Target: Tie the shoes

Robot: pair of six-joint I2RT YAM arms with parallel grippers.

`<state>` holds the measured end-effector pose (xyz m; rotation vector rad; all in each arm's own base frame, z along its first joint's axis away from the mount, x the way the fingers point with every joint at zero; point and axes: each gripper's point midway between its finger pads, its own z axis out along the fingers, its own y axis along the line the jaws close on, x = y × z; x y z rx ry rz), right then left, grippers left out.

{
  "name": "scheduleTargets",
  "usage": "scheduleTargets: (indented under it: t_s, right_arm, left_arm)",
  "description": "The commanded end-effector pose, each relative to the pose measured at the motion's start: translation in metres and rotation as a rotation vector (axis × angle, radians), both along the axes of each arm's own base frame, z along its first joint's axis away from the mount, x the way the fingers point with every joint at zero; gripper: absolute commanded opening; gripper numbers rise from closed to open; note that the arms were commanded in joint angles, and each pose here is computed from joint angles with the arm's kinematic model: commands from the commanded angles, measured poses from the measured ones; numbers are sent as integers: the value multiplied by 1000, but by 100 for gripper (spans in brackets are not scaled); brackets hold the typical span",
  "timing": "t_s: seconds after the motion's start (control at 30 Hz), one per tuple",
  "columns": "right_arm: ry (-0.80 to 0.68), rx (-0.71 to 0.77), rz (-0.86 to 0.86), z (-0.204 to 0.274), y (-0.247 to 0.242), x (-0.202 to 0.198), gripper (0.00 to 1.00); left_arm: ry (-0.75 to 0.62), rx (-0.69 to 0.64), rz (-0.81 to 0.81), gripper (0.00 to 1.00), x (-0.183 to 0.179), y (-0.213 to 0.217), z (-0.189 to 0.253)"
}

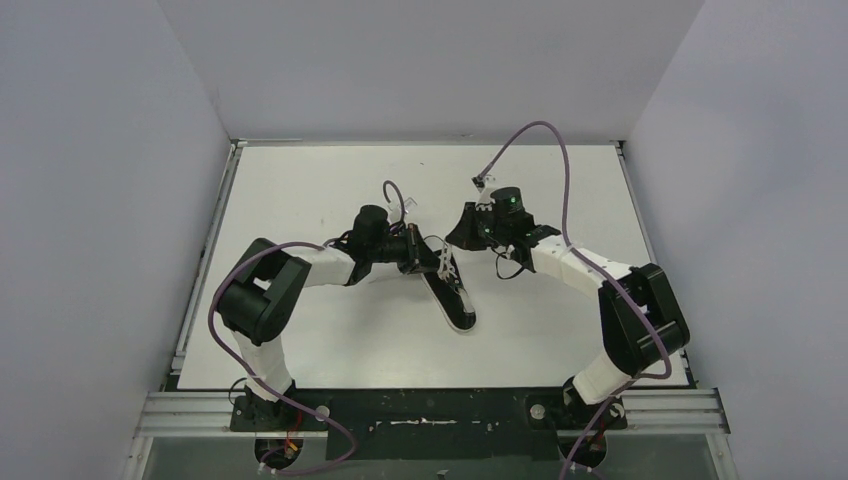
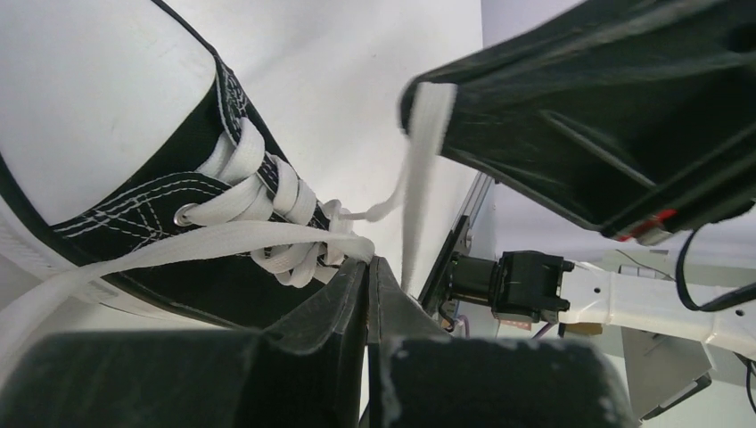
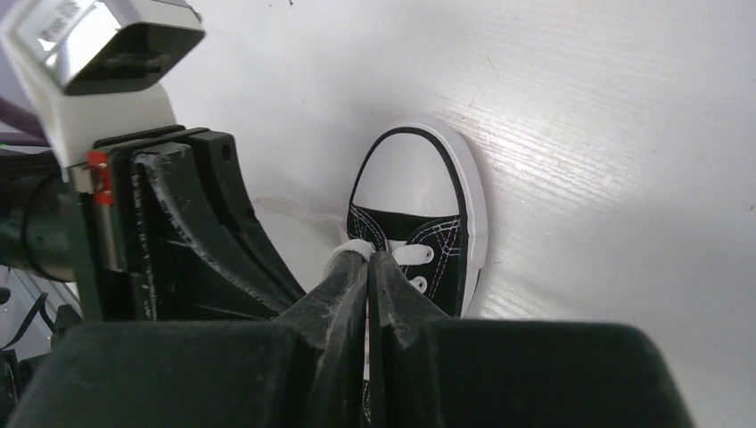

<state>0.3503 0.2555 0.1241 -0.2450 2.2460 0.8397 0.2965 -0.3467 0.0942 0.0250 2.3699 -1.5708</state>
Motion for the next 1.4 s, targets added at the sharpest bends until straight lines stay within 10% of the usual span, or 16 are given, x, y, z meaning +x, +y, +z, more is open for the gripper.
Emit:
scheduleTargets:
  t_s: [0.0, 0.63, 1.37]
  right_arm:
    - [11, 113, -17, 12, 12, 12, 0]
    - [445, 173, -12, -41, 4, -37, 0]
    - [380, 132, 205, -51, 4, -52, 0]
  left_arm:
    - [-88, -67, -62, 0, -3, -8, 35]
    - [-105, -103, -67, 0, 4, -10, 41]
    - [-57, -90, -80, 0, 7, -9, 33]
